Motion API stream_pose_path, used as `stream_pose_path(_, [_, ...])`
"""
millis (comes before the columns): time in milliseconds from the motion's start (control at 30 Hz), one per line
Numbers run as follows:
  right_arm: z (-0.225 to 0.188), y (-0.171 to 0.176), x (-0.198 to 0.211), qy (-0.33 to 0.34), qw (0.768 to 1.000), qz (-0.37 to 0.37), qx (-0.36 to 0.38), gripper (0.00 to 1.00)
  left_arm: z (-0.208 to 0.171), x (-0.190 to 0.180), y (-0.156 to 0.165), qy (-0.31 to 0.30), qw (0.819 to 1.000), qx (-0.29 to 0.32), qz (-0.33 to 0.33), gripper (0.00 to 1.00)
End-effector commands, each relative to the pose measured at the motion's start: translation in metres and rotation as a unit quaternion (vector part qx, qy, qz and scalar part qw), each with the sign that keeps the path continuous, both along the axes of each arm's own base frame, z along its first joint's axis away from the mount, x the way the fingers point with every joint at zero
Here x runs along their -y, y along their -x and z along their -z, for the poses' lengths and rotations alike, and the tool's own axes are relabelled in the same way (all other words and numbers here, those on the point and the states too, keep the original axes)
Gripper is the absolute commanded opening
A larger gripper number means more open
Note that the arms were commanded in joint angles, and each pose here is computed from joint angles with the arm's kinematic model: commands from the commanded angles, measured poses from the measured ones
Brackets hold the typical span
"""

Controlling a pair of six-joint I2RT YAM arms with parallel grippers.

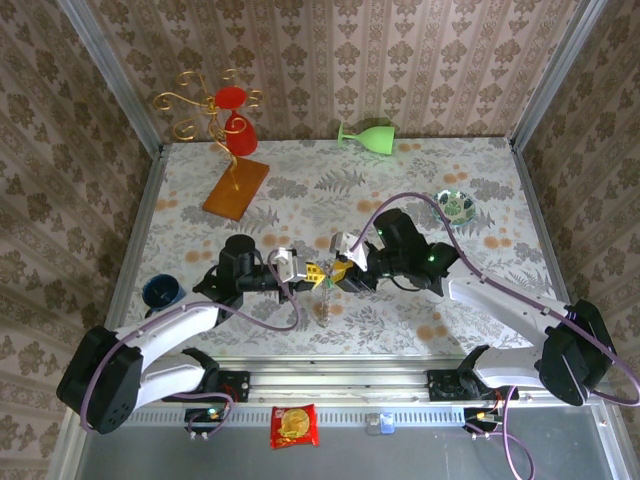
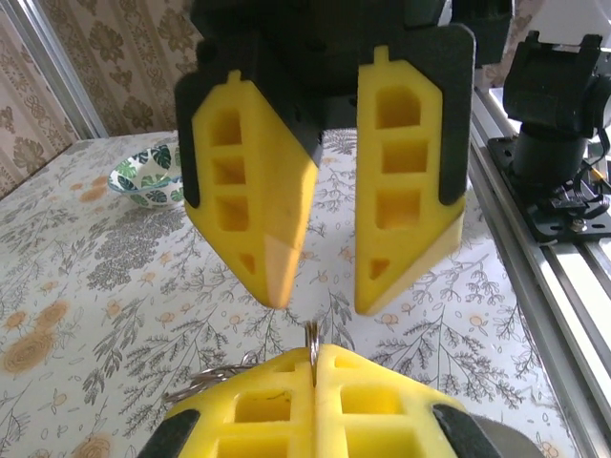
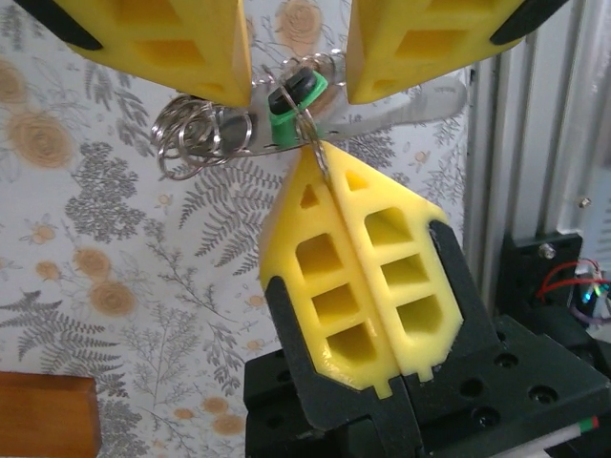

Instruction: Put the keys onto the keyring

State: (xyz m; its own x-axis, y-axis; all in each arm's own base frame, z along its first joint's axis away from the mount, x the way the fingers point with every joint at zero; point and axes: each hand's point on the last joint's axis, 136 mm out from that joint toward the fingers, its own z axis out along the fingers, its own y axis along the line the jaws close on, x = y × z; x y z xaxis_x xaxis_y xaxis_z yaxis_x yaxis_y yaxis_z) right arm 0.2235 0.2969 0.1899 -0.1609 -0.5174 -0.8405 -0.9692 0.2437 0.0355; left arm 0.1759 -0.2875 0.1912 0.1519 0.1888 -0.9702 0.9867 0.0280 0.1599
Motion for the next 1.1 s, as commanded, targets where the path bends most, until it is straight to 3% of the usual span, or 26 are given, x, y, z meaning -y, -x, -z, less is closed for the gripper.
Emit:
stream_pose_path(0, [-0.016,0.003,-0.005,-0.057,0.998,0.013,-0.011,0.32,-0.019,0.002,-0.001,0.040,0.999,0.015,0.001,0.00])
stream_pose_path(267, [-0.014,-0.008,0.007,-0.105,0.992,0.059,0.037,0.37,-0.019,0.000,0.000,0.050,0.999,0.010,-0.001,0.00])
stream_pose_path(433, [-0.013,-0.007,0.006,-0.112,0.992,0.045,0.030,0.37,-0.021,0.001,0.002,0.056,0.998,0.007,0.005,0.00])
stream_pose_path(633, [-0.011,-0.007,0.000,-0.108,0.993,0.026,0.024,0.33,-0.022,0.001,0.004,0.061,0.998,0.003,0.013,0.00])
stream_pose_path(867, [-0.012,-0.003,-0.004,-0.105,0.994,0.002,0.016,0.22,-0.023,0.002,0.004,0.064,0.998,0.000,0.016,0.00])
stream_pose_path(1067, [-0.017,-0.003,-0.003,-0.110,0.994,0.003,0.022,0.22,-0.024,0.002,0.004,0.065,0.998,-0.001,0.019,0.00])
